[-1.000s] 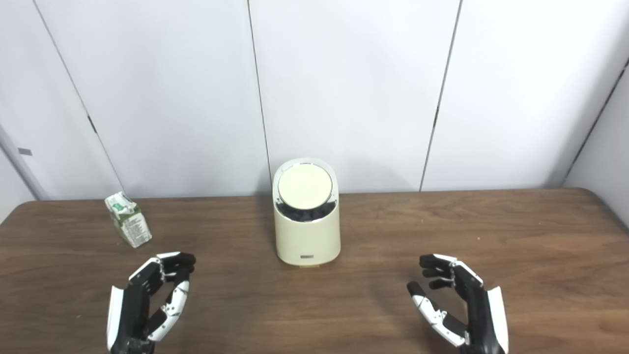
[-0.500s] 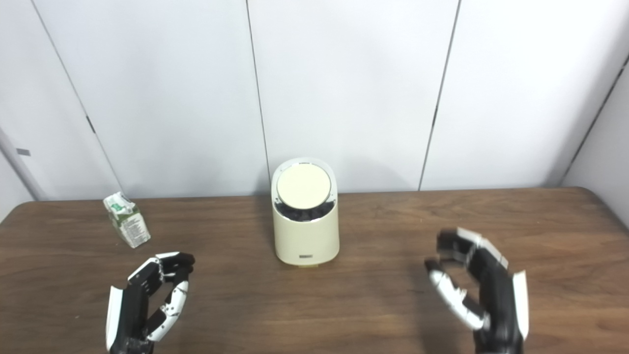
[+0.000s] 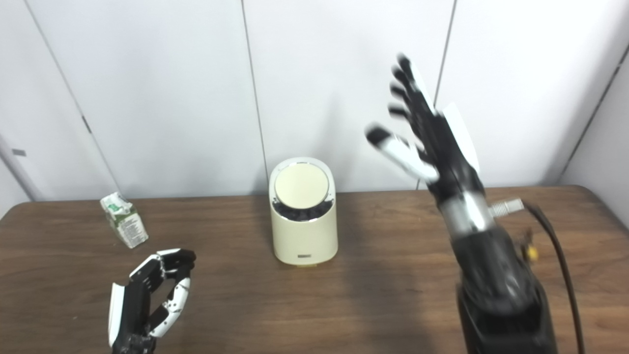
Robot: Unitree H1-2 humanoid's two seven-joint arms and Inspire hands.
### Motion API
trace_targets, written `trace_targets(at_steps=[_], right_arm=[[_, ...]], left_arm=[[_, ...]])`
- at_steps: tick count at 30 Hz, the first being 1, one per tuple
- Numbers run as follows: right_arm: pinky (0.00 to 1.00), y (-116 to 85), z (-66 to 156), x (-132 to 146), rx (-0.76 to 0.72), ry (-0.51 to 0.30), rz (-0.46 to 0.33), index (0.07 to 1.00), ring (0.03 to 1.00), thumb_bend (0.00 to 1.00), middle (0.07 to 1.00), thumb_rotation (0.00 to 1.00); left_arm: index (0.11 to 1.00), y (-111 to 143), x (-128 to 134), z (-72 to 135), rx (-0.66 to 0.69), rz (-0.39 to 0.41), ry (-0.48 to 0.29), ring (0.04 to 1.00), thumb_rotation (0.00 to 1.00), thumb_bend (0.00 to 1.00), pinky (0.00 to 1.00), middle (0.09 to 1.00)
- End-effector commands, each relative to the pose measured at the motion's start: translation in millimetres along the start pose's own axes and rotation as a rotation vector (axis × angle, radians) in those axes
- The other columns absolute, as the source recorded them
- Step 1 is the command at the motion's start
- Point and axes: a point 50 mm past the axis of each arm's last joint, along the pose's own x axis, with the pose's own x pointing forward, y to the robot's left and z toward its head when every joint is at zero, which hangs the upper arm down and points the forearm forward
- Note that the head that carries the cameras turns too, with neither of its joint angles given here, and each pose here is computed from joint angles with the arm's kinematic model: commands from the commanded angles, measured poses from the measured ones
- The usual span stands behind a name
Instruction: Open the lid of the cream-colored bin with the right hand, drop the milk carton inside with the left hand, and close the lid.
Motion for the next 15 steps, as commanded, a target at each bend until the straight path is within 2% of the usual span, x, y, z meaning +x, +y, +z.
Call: trace_targets(at_steps=[1,3,4,7,11,14,15], right_arm=[[0.72,-0.8,9.3,22.0,-0.069,-0.027,0.004,0.981,0.913,0.90,0.946,0.91],[0.61,6.2,10.4,38.5,-0.118,-0.021,0.026,0.967,0.805,0.92,0.854,0.89],[0.59,10.2,9.7,45.6,-0.138,-0.016,0.045,0.963,0.783,0.92,0.829,0.88],[0.69,23.0,4.7,61.9,-0.203,0.010,0.129,0.995,0.864,0.93,0.932,0.78],[0.60,39.7,-4.8,78.9,-0.306,0.054,0.210,1.000,0.807,0.97,0.911,0.65],[0.70,49.0,-11.4,85.9,-0.357,0.084,0.250,0.996,0.878,0.99,0.950,0.57],[0.71,52.2,-14.2,87.4,-0.360,0.092,0.261,0.995,0.882,0.99,0.952,0.56]], left_arm=[[0.624,-6.4,-0.4,-1.7,-0.009,0.000,-0.019,0.601,0.21,0.21,0.52,0.628],[0.626,-8.8,-0.3,-2.2,-0.013,-0.003,-0.018,0.605,0.22,0.21,0.53,0.629],[0.627,-10.1,-0.2,-2.3,-0.013,-0.006,-0.012,0.608,0.22,0.21,0.53,0.630],[0.631,-12.8,-0.2,-3.0,-0.010,-0.005,0.013,0.622,0.25,0.22,0.55,0.637],[0.631,-16.5,-0.3,-3.8,-0.005,0.001,0.018,0.620,0.25,0.22,0.55,0.637],[0.625,-20.1,0.4,-2.1,0.006,-0.008,0.013,0.610,0.23,0.21,0.54,0.629],[0.625,-20.9,0.7,-2.1,0.007,-0.010,0.015,0.610,0.23,0.21,0.54,0.629]])
